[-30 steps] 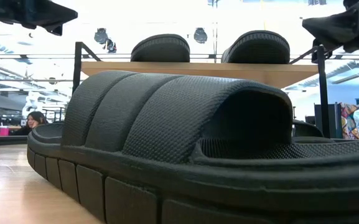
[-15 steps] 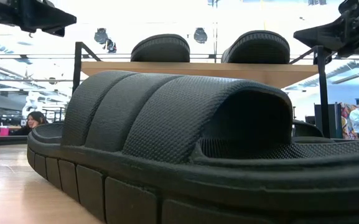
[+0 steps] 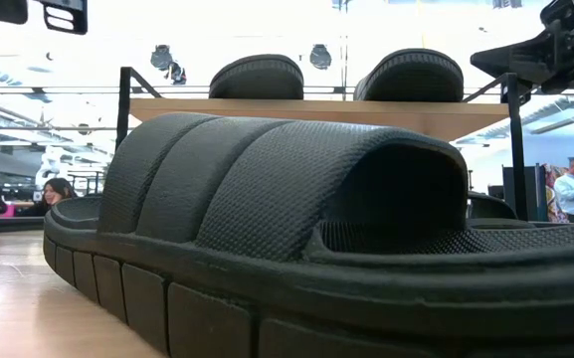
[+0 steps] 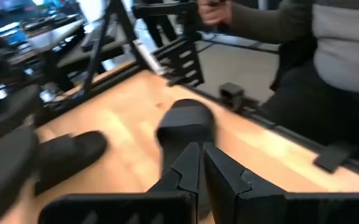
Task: Pick and place slides into the shelf
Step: Put the black slide under the shelf
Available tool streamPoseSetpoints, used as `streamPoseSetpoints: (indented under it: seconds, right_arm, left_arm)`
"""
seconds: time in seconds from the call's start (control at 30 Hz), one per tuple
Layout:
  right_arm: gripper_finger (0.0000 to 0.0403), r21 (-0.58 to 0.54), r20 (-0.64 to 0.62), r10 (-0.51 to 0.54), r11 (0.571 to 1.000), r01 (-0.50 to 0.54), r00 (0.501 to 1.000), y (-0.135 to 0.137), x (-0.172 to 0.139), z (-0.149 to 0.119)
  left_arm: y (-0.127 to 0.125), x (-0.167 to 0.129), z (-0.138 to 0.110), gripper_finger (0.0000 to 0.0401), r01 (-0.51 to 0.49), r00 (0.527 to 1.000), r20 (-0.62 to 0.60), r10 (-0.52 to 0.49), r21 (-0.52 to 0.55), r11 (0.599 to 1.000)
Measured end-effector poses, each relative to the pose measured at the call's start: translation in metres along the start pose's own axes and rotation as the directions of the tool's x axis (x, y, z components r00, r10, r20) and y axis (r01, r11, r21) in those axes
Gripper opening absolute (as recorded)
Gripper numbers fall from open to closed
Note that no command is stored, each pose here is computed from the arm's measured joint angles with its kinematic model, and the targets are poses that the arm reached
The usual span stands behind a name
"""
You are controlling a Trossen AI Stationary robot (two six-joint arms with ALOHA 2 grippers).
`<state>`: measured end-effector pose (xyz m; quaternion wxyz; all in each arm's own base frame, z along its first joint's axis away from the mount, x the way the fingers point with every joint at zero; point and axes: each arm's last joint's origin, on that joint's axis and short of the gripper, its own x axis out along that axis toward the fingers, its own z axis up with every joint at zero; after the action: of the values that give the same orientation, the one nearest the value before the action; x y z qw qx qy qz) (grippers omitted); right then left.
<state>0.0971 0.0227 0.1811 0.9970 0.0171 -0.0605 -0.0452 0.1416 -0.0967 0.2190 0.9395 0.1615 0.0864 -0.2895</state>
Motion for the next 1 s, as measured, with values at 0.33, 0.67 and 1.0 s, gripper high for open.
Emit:
streamPoseSetpoints:
  seconds: [0.33, 0.67, 1.0]
  right_arm:
    - [0.0000, -0.070, 0.006, 0.000, 0.998, 0.000, 1.000, 0.000, 0.000, 0.001]
    - [0.0015, -0.188, 0.114, 0.209, 0.965, -0.185, 0.971, 0.011, 0.004, 0.011]
    - [0.0053, -0.326, -0.004, 0.162, 0.933, -0.154, 0.987, 0.035, 0.023, 0.018]
  left_arm:
    - [-0.030, 0.034, -0.009, 0.0021, -0.093, 0.993, -0.070, 0.093, 0.007, 0.996]
    - [-0.034, 0.049, -0.030, 0.0021, -0.177, 0.960, -0.219, 0.172, -0.001, 0.984]
    - [-0.033, 0.047, -0.027, 0.0021, -0.191, 0.962, -0.204, 0.183, -0.022, 0.981]
